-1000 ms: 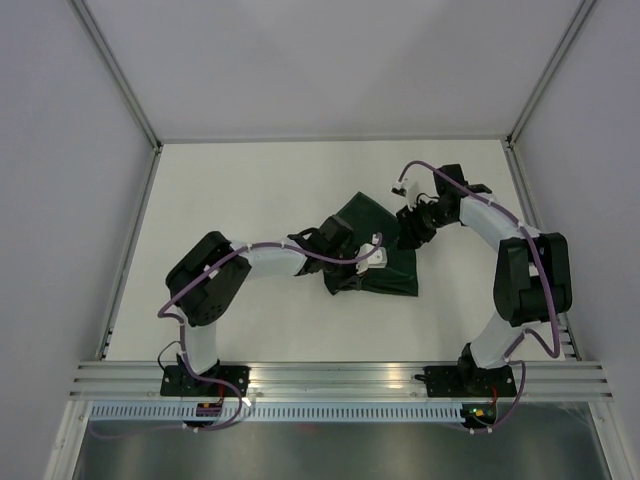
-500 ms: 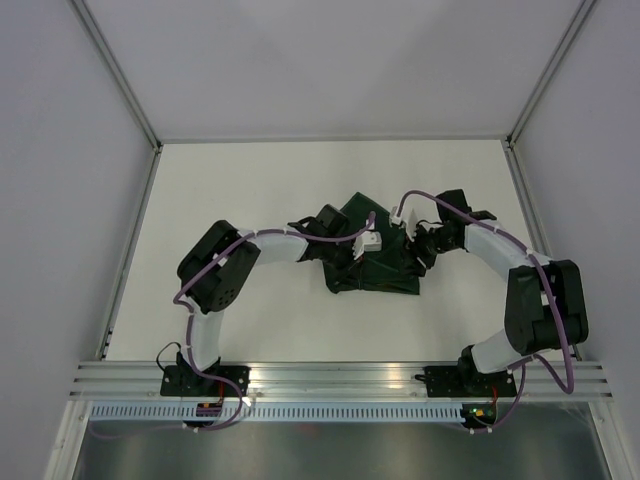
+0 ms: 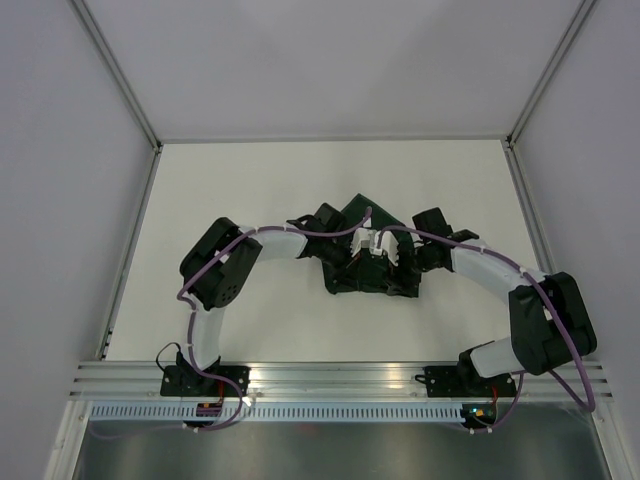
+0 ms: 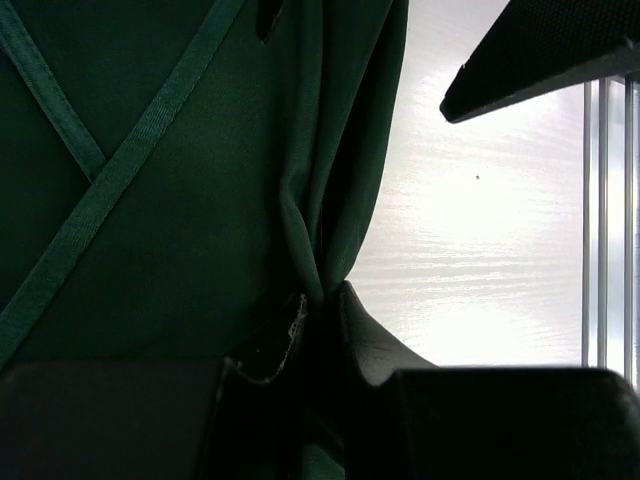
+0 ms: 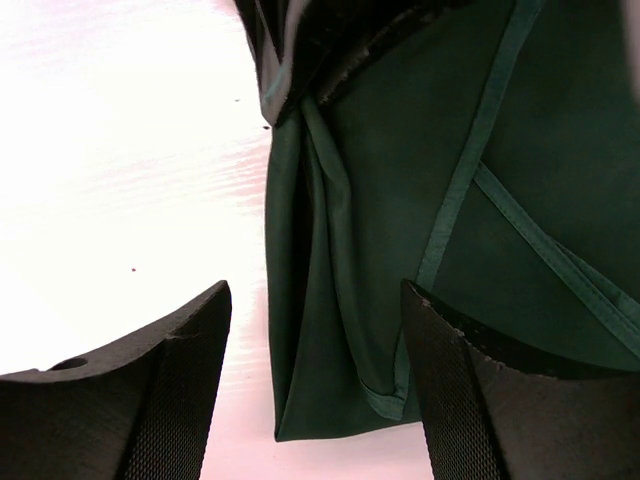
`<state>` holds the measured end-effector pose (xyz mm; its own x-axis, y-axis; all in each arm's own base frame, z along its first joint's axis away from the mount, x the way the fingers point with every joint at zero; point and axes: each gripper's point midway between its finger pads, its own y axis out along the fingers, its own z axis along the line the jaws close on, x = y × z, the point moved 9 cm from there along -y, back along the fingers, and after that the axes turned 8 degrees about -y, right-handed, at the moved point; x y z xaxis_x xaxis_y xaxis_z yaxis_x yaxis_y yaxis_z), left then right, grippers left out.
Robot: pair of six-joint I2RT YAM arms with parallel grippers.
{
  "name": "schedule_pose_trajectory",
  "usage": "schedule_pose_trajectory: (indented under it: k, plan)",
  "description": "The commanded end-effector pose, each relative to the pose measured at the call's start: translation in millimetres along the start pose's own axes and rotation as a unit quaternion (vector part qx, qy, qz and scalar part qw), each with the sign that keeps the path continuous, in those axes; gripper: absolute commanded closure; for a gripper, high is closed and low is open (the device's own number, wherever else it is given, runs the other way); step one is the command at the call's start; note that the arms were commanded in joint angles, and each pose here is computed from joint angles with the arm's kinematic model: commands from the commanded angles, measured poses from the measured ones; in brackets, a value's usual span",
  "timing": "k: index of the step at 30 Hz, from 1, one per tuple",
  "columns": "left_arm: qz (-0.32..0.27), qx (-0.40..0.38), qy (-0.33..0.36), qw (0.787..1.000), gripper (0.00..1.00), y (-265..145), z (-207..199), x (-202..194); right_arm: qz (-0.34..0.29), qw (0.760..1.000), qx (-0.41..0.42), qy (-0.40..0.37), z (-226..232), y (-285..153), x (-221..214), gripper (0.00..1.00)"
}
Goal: Fold the napkin, place the utensils inside, and roll it up
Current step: Roll the napkin with the utensil
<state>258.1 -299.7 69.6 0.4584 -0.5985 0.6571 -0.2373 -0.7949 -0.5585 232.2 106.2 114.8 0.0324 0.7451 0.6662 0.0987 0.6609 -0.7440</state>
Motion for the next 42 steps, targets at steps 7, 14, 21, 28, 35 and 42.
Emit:
schedule_pose_trajectory:
  k: [7,14,21,28,35,42]
  plan:
    - [0.025,-0.004,-0.021,0.999,0.98,10,4,-11,-0.058,0.996,-0.047,-0.048,-3,-11,19,0.27]
    - [0.018,-0.007,-0.023,1.000,0.98,5,7,-10,-0.063,0.996,-0.027,-0.059,3,-14,1,0.27]
    - [0.027,-0.014,-0.032,0.999,0.98,5,7,-16,-0.088,0.986,-0.068,-0.123,13,-10,-7,0.28]
    - [0.037,-0.013,-0.046,0.998,0.98,8,11,-24,-0.098,0.984,-0.065,-0.131,12,1,-12,0.28]
    - [0.036,-0.011,-0.046,0.998,0.98,10,14,-23,-0.093,0.986,-0.049,-0.133,9,10,-13,0.28]
    - [0.031,-0.011,-0.038,0.999,0.98,10,13,-17,-0.087,0.989,-0.029,-0.119,3,17,-13,0.30]
